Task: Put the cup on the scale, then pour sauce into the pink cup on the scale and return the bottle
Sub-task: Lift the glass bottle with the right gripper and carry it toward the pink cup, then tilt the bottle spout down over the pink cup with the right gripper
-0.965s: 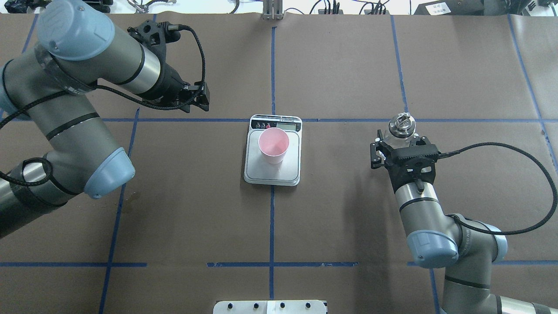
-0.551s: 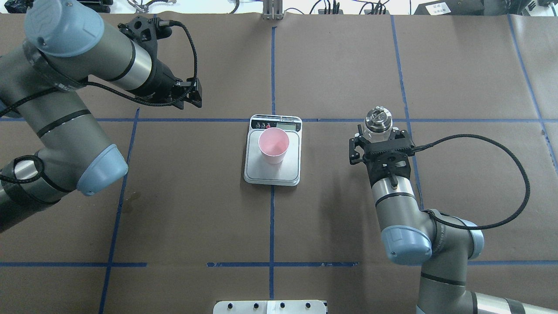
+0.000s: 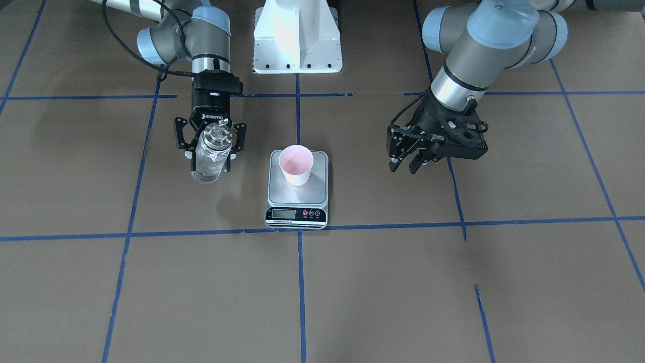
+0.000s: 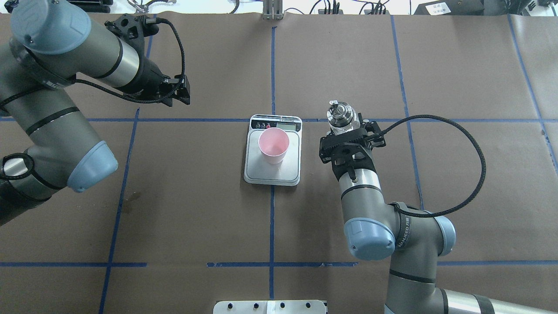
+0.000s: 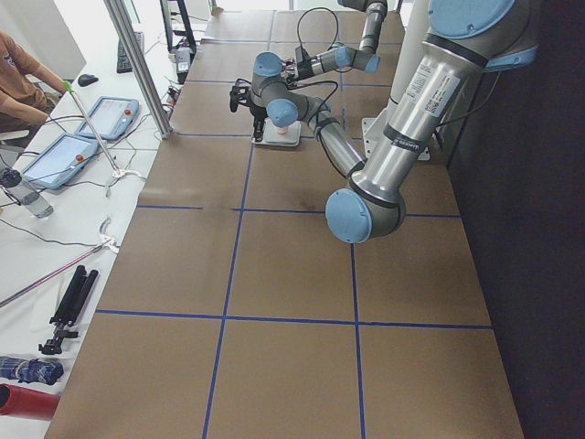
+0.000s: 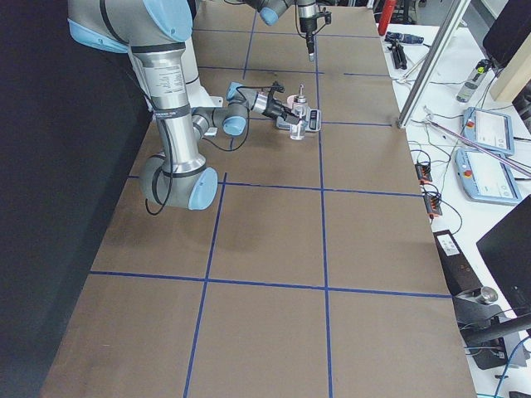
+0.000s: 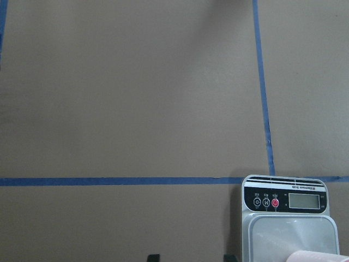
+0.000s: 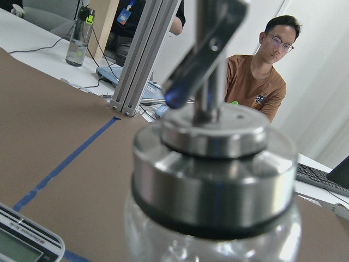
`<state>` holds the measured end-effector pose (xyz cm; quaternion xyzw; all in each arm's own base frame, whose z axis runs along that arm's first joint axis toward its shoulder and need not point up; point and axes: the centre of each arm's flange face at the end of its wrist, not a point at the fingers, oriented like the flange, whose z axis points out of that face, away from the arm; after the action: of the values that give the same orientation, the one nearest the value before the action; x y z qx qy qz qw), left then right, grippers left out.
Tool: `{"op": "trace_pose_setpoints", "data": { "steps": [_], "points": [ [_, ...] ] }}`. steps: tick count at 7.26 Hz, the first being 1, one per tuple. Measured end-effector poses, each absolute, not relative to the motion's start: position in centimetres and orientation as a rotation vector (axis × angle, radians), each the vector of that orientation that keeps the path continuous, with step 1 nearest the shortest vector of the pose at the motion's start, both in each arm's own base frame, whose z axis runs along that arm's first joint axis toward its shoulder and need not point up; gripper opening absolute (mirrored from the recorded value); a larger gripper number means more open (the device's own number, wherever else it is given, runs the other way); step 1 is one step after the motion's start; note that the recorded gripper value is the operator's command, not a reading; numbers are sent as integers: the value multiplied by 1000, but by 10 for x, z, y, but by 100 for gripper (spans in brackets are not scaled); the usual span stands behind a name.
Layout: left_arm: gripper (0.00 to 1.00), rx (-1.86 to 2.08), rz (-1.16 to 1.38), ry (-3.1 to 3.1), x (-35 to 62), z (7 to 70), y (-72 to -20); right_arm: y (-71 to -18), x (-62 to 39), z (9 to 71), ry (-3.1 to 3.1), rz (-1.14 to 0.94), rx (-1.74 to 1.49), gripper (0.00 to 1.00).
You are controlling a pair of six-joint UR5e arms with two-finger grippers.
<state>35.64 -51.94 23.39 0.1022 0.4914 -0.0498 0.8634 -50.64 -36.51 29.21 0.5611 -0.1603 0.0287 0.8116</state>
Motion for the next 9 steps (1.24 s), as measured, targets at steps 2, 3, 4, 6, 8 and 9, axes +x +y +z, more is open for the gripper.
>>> {"op": "trace_pose_setpoints", "data": {
  "steps": [2,3,4,6,8,9],
  "points": [
    [50,238,-63,1011,347,247,-517,-375,-526,260,-150,-82,1139,0],
    [50,252,-45,1002,340,253,-517,-379,-530,248,-77,-145,1121,0],
    [50,260,-35,994,335,259,-517,-380,-532,247,-19,-203,1106,0],
    [50,265,-29,990,332,261,-517,-380,-536,255,109,-321,1068,0],
    [50,270,-28,993,330,259,-516,-380,-538,253,241,-421,1048,0],
    [50,270,-27,994,330,259,-516,-379,-540,252,275,-455,1044,0]
  ]
}}
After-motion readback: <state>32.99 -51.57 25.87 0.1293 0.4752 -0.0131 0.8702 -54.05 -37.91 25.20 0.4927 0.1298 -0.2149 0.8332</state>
